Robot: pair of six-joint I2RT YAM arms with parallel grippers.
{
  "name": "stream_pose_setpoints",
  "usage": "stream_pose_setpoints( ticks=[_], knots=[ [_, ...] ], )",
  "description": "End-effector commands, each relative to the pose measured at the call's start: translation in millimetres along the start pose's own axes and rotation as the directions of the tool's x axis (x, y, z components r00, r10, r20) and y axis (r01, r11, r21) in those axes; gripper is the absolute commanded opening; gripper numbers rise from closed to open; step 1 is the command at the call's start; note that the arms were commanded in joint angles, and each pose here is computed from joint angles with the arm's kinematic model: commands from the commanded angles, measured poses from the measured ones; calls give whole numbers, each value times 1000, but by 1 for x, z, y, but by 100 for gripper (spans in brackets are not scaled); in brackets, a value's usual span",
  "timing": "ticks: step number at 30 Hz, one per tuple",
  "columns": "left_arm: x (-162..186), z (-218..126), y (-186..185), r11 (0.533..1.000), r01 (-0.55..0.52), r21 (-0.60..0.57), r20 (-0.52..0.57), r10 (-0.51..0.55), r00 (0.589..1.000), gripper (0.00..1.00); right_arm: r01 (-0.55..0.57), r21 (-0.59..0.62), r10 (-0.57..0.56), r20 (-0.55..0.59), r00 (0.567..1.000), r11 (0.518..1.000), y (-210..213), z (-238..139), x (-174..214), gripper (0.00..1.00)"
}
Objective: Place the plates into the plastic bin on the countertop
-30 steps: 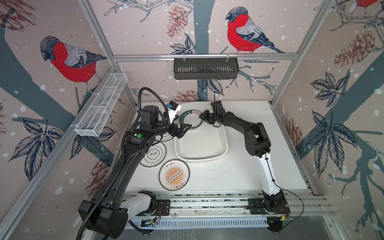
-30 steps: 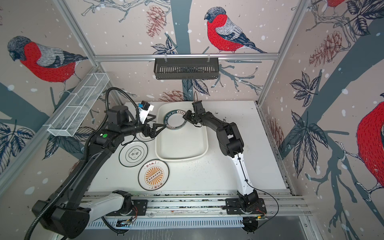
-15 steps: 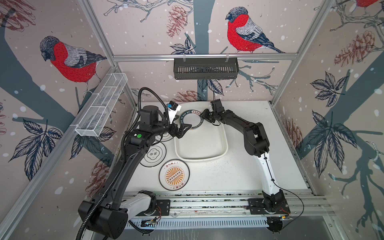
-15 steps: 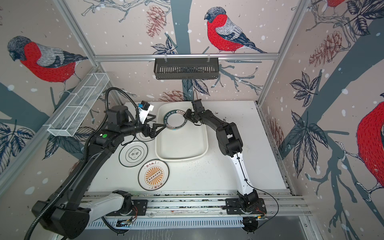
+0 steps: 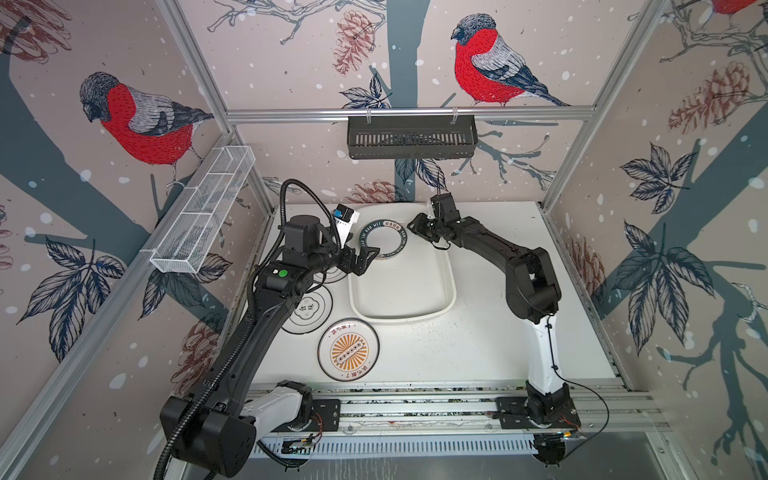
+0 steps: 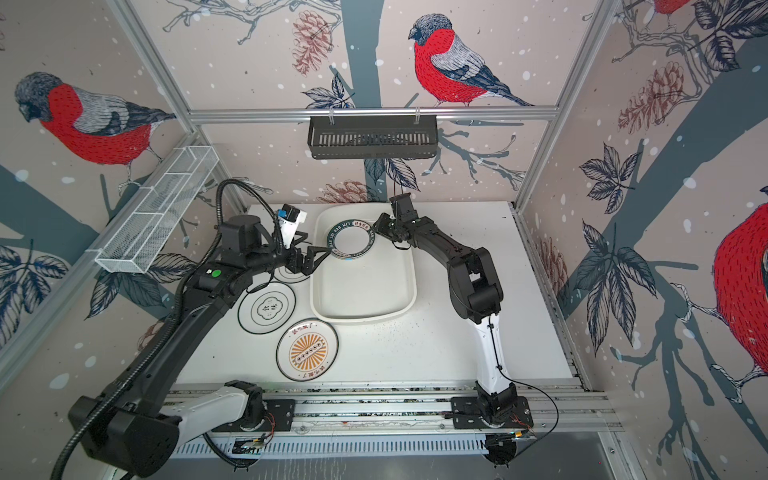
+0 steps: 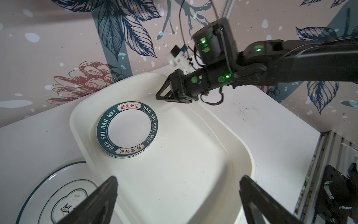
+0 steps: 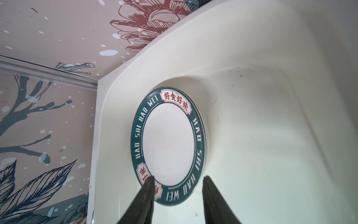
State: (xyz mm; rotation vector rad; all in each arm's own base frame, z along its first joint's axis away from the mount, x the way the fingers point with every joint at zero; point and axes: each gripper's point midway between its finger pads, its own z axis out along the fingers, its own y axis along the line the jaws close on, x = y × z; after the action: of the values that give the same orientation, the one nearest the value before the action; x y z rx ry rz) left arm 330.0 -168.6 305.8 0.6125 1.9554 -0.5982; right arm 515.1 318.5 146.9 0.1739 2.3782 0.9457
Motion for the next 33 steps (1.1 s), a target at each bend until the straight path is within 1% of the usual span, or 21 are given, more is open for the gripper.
stream_pose_setpoints(
  ticks=[1, 3, 7, 13, 17, 20, 23, 27, 30, 33],
  knots=[
    [-6, 4, 21, 994, 29, -105, 33, -26, 999, 97, 36, -34, -33, 87, 996, 999, 12, -26, -14, 42],
    [-2, 8, 30, 988, 52, -144, 24, -49, 998, 97, 45, -56, -38, 113, 993, 997, 19, -46, -13, 42],
    [4, 14, 44, 975, 103, -199, 23, -101, 995, 97, 59, -92, -46, 133, 990, 994, 22, -73, -3, 41],
    [10, 23, 60, 961, 173, -217, 5, -176, 984, 97, 111, -137, -92, 133, 987, 984, 26, -105, 17, 40],
    [20, 28, 78, 937, 264, -230, 2, -270, 963, 97, 134, -157, -113, 136, 984, 978, 22, -123, 33, 40],
    [31, 30, 90, 919, 312, -242, -4, -322, 947, 97, 154, -170, -132, 136, 982, 973, 23, -134, 41, 40],
    [47, 32, 103, 886, 383, -263, -2, -397, 918, 97, 167, -180, -145, 129, 981, 969, 24, -142, 47, 40],
    [64, 34, 110, 852, 446, -273, 3, -463, 886, 97, 165, -203, -141, 127, 982, 965, 24, -150, 54, 39],
    [71, 38, 107, 850, 464, -250, 1, -479, 878, 97, 157, -239, -130, 123, 984, 958, 26, -154, 60, 39],
    [77, 41, 112, 843, 467, -266, -10, -487, 873, 96, 149, -260, -122, 120, 985, 954, 26, -156, 66, 39]
  ],
)
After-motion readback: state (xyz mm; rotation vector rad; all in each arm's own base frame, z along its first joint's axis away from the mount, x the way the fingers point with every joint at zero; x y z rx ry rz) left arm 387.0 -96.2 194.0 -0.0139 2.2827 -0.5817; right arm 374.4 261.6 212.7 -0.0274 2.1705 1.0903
